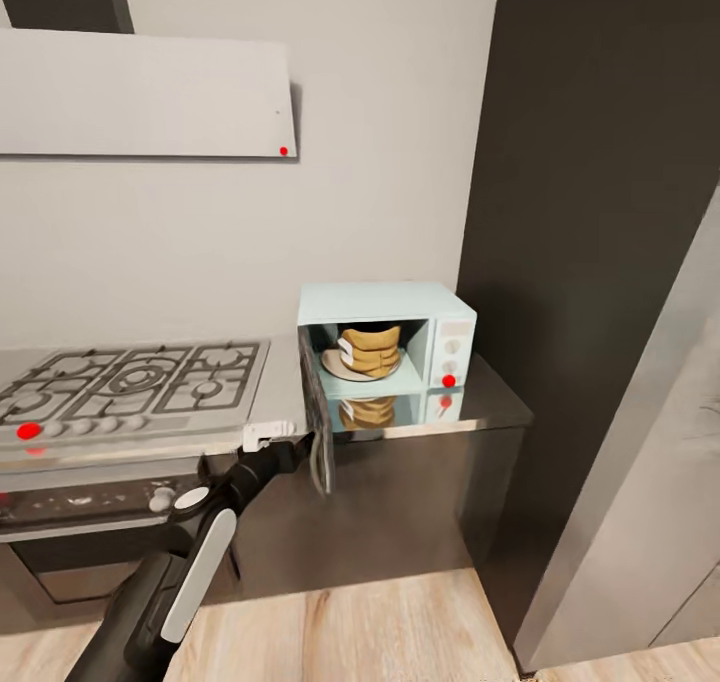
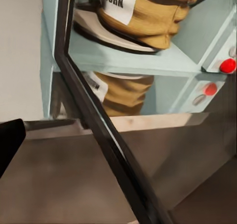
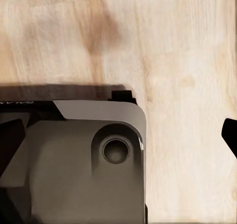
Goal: In the kitchen, take the popcorn bag from the countertop, put it into the microwave, and heat it until the popcorn is cooked so the cooked popcorn ends up inside the bag.
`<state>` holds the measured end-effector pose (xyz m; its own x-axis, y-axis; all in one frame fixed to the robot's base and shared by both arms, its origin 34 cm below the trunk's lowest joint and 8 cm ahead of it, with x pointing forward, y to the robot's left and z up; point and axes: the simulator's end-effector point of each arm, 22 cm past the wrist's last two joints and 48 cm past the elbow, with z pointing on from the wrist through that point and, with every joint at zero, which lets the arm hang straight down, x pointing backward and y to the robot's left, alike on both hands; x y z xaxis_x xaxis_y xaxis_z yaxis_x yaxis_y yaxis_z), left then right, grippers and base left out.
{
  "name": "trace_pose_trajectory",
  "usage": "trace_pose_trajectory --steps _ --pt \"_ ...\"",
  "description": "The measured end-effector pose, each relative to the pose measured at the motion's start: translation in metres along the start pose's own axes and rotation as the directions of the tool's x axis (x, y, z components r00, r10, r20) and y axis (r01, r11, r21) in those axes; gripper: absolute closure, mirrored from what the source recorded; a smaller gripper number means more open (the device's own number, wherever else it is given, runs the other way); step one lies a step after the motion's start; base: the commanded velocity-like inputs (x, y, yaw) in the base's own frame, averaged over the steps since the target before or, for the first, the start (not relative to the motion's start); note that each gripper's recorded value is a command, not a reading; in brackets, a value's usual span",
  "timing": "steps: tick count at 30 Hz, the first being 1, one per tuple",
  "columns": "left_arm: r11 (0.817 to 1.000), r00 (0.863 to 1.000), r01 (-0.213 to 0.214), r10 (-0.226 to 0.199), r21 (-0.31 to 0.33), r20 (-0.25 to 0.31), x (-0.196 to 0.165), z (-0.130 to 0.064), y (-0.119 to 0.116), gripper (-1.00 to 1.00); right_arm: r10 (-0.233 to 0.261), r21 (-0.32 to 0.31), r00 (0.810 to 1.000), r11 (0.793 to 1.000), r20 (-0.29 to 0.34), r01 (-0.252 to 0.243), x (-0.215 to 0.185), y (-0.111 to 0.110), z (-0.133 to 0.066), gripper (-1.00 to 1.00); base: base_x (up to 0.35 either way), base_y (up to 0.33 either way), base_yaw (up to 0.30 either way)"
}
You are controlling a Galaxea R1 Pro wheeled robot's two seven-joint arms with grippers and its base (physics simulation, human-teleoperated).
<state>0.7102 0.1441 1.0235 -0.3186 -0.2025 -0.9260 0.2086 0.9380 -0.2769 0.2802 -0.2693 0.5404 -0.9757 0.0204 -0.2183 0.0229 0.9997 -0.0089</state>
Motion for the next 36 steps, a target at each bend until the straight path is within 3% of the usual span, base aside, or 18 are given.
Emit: trace_pose_trajectory --steps 10,14,26,28,33,36 --pt "1.000 1.000 -0.002 0.002 -0.002 0.002 -0.001 0.000 0.001 -1.00 0.000 0.000 1.000 1.000 0.001 0.000 0.000 0.000 0.000 -1.00 0.000 0.000 -0.282" --pt "0.997 1.000 0.000 0.000 -0.078 0.005 -0.002 -0.002 0.017 -1.00 0.000 0.000 1.000 1.000 0.003 0.000 -0.001 0.000 0.000 -1.00 0.037 0.000 -0.275" --pt "0.995 1.000 0.000 0.001 -0.100 0.008 -0.003 -0.003 0.021 -1.00 0.003 0.001 1.000 1.000 0.005 -0.003 -0.002 -0.001 0.000 -1.00 0.241 0.000 -0.122" --pt "0.996 1.000 0.000 0.001 -0.093 0.007 -0.003 -0.002 0.017 -1.00 0.003 0.001 1.000 1.000 0.004 -0.003 -0.002 0.000 0.000 -1.00 0.067 0.000 -0.281" --pt "0.999 0.999 0.037 -0.037 -0.040 0.001 0.002 0.003 -0.020 -1.00 0.003 0.000 1.000 1.000 0.003 -0.003 -0.002 0.000 0.000 -1.00 0.011 0.000 -0.270" --pt "0.998 1.000 0.030 -0.030 -0.061 0.006 0.000 0.003 -0.015 -1.00 0.003 0.001 1.000 1.000 0.003 -0.003 -0.002 -0.001 0.000 -1.00 0.000 0.000 -0.122"
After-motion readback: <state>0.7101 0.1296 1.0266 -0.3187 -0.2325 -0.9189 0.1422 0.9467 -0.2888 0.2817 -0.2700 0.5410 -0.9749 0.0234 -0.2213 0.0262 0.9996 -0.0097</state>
